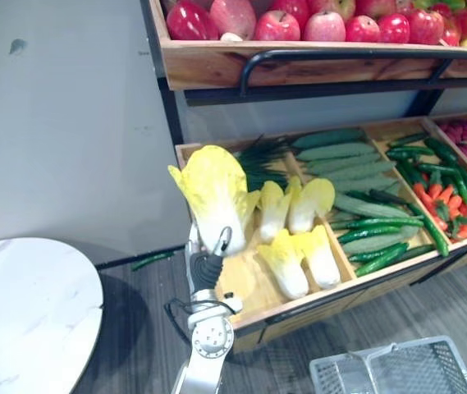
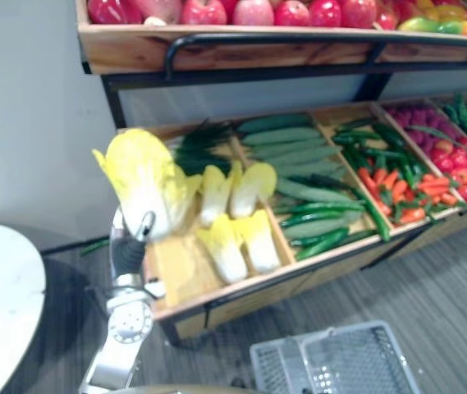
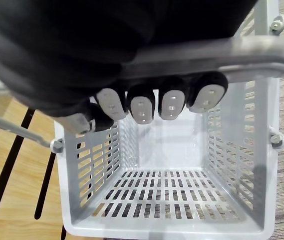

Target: Pick vegetable in the basket

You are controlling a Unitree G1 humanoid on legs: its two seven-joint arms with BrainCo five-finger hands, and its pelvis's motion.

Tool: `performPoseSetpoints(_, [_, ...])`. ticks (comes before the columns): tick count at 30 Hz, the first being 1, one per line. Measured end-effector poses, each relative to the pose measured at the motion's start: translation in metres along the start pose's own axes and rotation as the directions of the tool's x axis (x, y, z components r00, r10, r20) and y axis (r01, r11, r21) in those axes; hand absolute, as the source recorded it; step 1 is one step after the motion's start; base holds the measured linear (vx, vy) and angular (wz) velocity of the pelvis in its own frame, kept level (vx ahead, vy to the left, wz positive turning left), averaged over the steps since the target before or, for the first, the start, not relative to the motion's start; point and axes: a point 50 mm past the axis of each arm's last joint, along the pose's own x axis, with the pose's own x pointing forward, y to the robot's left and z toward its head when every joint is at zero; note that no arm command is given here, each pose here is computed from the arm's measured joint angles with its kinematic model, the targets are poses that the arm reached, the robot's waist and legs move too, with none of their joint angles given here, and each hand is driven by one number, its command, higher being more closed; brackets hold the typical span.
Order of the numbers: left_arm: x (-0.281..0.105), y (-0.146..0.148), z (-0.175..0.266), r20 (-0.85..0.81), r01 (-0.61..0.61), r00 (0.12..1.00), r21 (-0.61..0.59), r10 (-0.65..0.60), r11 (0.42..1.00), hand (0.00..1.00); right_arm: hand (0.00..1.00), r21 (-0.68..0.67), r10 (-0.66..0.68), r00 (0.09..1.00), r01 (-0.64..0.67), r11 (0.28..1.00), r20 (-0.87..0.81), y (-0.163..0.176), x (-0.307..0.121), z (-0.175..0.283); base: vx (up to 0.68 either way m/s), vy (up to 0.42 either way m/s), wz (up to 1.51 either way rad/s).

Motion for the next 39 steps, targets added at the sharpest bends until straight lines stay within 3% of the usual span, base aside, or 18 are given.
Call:
performPoseSetpoints(4, [-0.003,-0.003,-0.005,-0.035,0.149,0.988,-0.063,-0.151,0.987,1.00,1.00,-0.047,-0.022,1.000,0.023,0.999,0.012,-0.020,0.010,0.007,-0.01,-0.016,-0.09])
performPoseSetpoints(7, [-0.003,-0.002,-0.010,-0.076,0.225,0.967,-0.185,-0.242,0.957,1.00,1.00,-0.104,-0.064,0.997,0.068,0.992,0.036,-0.048,0.021,0.017,-0.02,-0.004,-0.26])
performPoseSetpoints(10, [-0.004,-0.005,-0.015,-0.122,0.288,0.930,-0.341,-0.346,0.895,1.00,1.00,-0.192,-0.089,0.990,0.109,0.975,0.110,-0.081,0.033,0.043,-0.05,-0.020,-0.56])
performPoseSetpoints(14, [-0.008,-0.009,-0.016,-0.122,0.343,0.896,-0.419,-0.426,0.841,1.00,1.00,-0.273,-0.094,0.972,0.151,0.950,0.214,-0.105,0.038,0.075,-0.06,-0.027,-0.86])
performPoseSetpoints(18, [-0.014,-0.012,-0.018,-0.115,0.396,0.856,-0.480,-0.503,0.783,1.00,1.00,-0.432,-0.051,0.920,0.231,0.872,0.389,-0.128,0.036,0.128,-0.08,-0.059,-1.09])
performPoseSetpoints(20, [-0.017,-0.015,-0.017,-0.104,0.430,0.831,-0.506,-0.547,0.748,1.00,1.00,-0.525,-0.010,0.880,0.292,0.800,0.475,-0.139,0.031,0.161,-0.10,-0.070,-1.17])
performPoseSetpoints(23, [-0.022,-0.025,-0.014,-0.073,0.485,0.781,-0.555,-0.620,0.676,1.00,1.00,-0.574,0.024,0.833,0.359,0.736,0.552,-0.149,0.023,0.193,-0.08,-0.036,-0.99])
performPoseSetpoints(26, [-0.024,-0.021,-0.017,-0.075,0.528,0.735,-0.559,-0.674,0.639,1.00,1.00,-0.604,0.069,0.787,0.410,0.683,0.613,-0.149,0.014,0.222,-0.09,0.009,-0.71])
performPoseSetpoints(32, [-0.029,-0.022,-0.019,-0.053,0.636,0.557,-0.615,-0.829,0.466,1.00,1.00,-0.672,0.226,0.684,0.503,0.543,0.694,-0.139,-0.011,0.264,-0.08,0.059,-0.61])
performPoseSetpoints(39, [-0.040,-0.039,0.009,0.087,0.707,0.396,-0.664,-0.914,0.243,1.00,1.00,-0.617,0.318,0.542,0.563,0.550,0.778,-0.121,-0.039,0.288,-0.02,0.051,-0.24])
